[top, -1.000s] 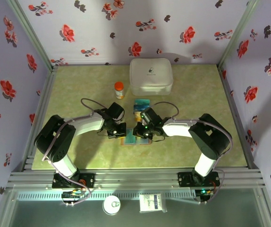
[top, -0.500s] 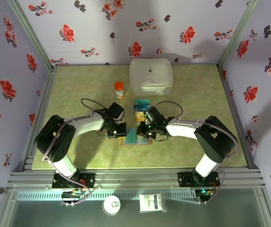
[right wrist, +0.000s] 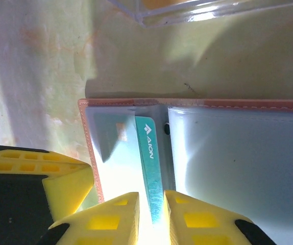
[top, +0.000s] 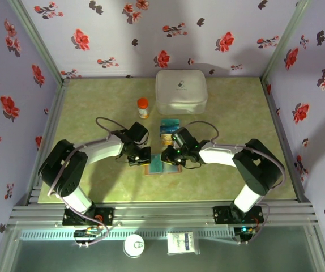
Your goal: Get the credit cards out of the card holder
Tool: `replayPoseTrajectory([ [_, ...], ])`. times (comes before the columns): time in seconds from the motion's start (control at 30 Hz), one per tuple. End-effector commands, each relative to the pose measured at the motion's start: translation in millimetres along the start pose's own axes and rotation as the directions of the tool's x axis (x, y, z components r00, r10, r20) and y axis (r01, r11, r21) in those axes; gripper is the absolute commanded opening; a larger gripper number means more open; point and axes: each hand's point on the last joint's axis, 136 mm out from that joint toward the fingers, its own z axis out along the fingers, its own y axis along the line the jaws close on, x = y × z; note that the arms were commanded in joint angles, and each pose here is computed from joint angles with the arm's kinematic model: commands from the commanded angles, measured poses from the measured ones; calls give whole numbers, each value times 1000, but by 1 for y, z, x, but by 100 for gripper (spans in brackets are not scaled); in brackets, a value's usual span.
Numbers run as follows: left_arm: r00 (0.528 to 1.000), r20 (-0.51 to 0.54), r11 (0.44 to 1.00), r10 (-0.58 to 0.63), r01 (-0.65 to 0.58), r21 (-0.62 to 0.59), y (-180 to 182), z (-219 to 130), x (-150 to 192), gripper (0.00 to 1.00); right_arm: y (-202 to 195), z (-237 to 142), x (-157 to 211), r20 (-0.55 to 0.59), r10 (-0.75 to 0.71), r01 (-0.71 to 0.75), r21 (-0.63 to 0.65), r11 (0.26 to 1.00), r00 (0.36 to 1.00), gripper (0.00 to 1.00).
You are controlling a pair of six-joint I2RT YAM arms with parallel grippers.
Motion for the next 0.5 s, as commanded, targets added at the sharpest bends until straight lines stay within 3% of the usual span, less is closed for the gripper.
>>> replayPoseTrajectory([
  [0.0, 1000, -11, 999, 13, -13, 36, -9, -3, 2, 0, 10, 7, 3, -25, -22, 22, -23, 999, 999, 21],
  [0.47, 998, -57, 999, -1, -2, -50, 16, 19, 11, 0, 13, 21, 10, -69, -41, 41, -8, 999, 997, 21],
])
